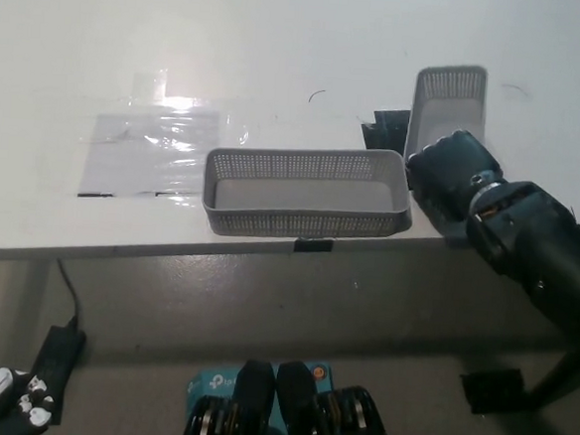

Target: The robot uses its right hand to pick up the grey box kept on the middle on the desk and place it on top of another box next to it in a right angle

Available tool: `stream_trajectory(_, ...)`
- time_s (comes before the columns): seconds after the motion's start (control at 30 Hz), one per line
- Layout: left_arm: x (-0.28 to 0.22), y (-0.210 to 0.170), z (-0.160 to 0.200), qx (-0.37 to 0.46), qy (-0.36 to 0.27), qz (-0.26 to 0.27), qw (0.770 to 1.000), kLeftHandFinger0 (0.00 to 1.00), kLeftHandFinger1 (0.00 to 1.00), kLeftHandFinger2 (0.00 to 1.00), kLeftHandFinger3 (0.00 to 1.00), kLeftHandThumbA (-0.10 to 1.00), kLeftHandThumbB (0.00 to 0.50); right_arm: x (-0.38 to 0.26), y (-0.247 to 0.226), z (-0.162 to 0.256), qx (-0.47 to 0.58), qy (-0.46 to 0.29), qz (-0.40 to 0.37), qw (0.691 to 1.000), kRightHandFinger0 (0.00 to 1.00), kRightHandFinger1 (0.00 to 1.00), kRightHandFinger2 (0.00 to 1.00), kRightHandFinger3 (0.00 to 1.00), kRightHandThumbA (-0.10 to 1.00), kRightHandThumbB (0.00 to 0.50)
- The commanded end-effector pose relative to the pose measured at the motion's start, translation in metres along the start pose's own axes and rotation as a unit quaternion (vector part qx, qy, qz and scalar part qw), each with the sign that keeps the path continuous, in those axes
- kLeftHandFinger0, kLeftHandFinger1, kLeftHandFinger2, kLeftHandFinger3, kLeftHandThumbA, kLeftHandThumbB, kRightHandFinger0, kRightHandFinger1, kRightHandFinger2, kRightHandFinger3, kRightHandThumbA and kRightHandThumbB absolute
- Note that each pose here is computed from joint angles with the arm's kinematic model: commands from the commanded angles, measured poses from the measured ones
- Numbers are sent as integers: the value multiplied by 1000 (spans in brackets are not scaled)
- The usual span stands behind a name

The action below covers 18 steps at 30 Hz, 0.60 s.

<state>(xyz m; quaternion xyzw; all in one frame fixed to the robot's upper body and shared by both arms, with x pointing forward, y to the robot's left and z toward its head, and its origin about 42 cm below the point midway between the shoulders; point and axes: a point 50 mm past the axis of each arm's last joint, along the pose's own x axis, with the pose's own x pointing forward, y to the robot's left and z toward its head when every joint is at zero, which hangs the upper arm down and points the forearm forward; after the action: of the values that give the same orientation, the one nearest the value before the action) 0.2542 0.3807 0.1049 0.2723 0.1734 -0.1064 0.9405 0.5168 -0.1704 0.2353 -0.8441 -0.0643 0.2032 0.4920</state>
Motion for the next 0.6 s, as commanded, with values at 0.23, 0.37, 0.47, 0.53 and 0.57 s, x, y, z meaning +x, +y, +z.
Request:
stream_trajectory(0.23, -12, 24, 6, 50, -7, 22, 999, 0, 0, 4, 143, -100, 500, -2, 6, -31, 2, -46, -232, 972, 0, 68, 388, 30, -100, 183)
stream_trajectory(0.37, -12, 23, 4, 46, -4, 23, 999, 0, 0, 0, 144, -100, 500, -9, 4, -34, 32, -55, -271, 960, 0, 100, 303, 17, -100, 205)
stream_trajectory(0.47, -11, 21, 2, 49, -4, 22, 999, 0, 0, 0, 137, -100, 500, -13, 2, -36, 64, -57, -282, 956, 0, 91, 384, 75, -100, 229)
stream_trajectory(0.53, -11, 21, 2, 45, 1, 18, 999, 0, 0, 0, 138, -100, 500, -17, 1, -41, 75, -55, -290, 953, 0, 72, 396, 150, -100, 242)
stream_trajectory(0.57, -11, 21, 2, 45, 2, 18, 999, 0, 0, 0, 139, -100, 500, -17, 1, -41, 76, -55, -291, 952, 0, 61, 398, 188, -100, 241)
